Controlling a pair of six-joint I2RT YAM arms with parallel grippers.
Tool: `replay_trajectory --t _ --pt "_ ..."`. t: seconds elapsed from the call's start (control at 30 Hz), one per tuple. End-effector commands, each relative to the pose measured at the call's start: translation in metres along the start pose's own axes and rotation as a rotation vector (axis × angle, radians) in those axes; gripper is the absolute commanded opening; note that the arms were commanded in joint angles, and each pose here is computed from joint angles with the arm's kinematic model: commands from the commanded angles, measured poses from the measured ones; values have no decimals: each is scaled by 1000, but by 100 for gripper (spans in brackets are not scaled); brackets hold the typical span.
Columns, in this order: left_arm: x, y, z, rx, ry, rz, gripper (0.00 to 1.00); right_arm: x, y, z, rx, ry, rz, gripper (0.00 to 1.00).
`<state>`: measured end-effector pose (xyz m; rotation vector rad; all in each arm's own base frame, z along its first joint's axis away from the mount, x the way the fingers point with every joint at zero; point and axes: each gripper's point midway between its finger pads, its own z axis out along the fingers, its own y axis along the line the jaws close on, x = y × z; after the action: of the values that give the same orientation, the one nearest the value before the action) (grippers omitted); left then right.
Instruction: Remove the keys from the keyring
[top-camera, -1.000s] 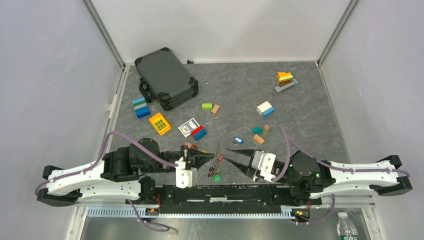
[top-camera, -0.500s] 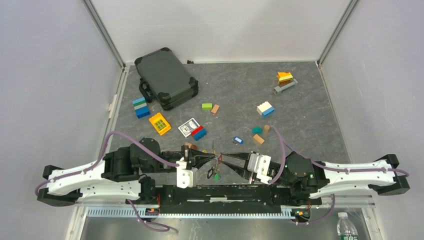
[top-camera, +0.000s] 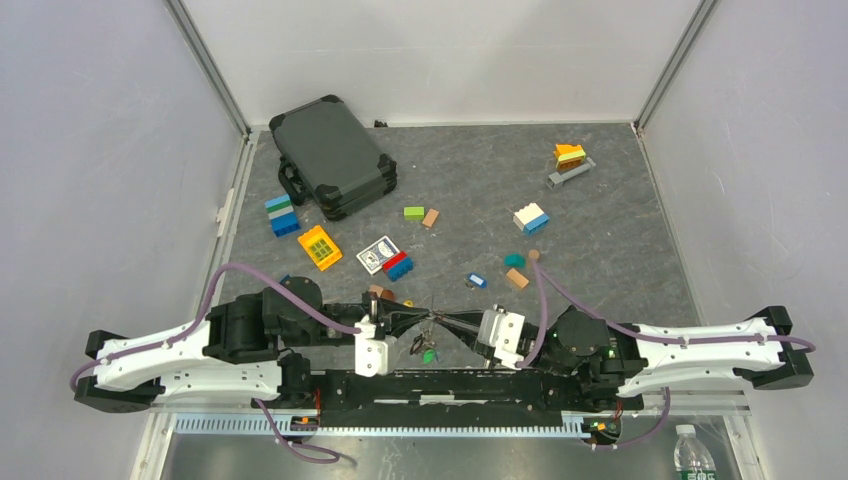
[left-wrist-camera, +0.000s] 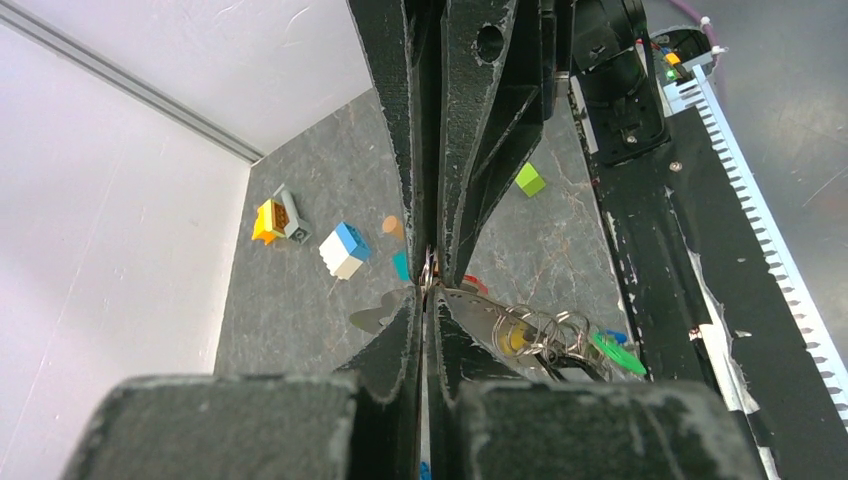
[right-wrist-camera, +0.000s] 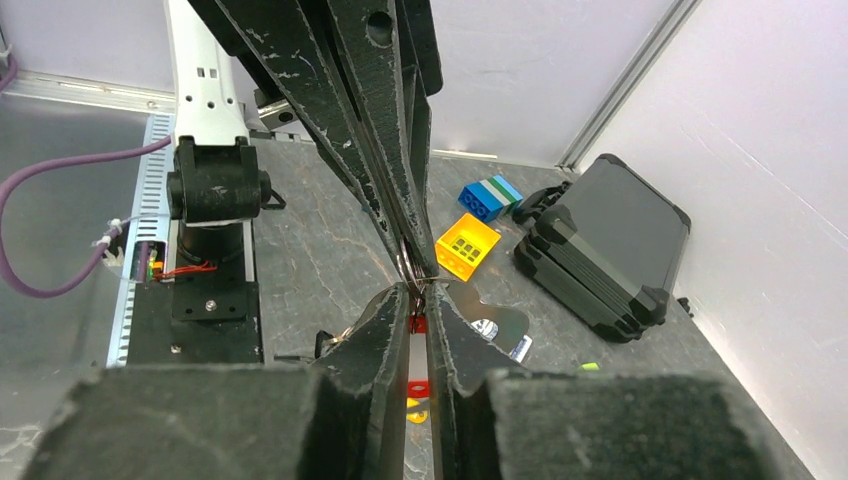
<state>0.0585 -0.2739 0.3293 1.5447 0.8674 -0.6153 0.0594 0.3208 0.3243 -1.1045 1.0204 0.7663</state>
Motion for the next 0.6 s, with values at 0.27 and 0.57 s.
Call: replay_trajectory --t 0.27,0.57 --pt "-25 21 -6 -82 -86 -12 2 5 -7 1 36 43 -7 22" --pt "-29 21 -8 -84 -107 -16 2 11 -8 0 48 59 -10 22"
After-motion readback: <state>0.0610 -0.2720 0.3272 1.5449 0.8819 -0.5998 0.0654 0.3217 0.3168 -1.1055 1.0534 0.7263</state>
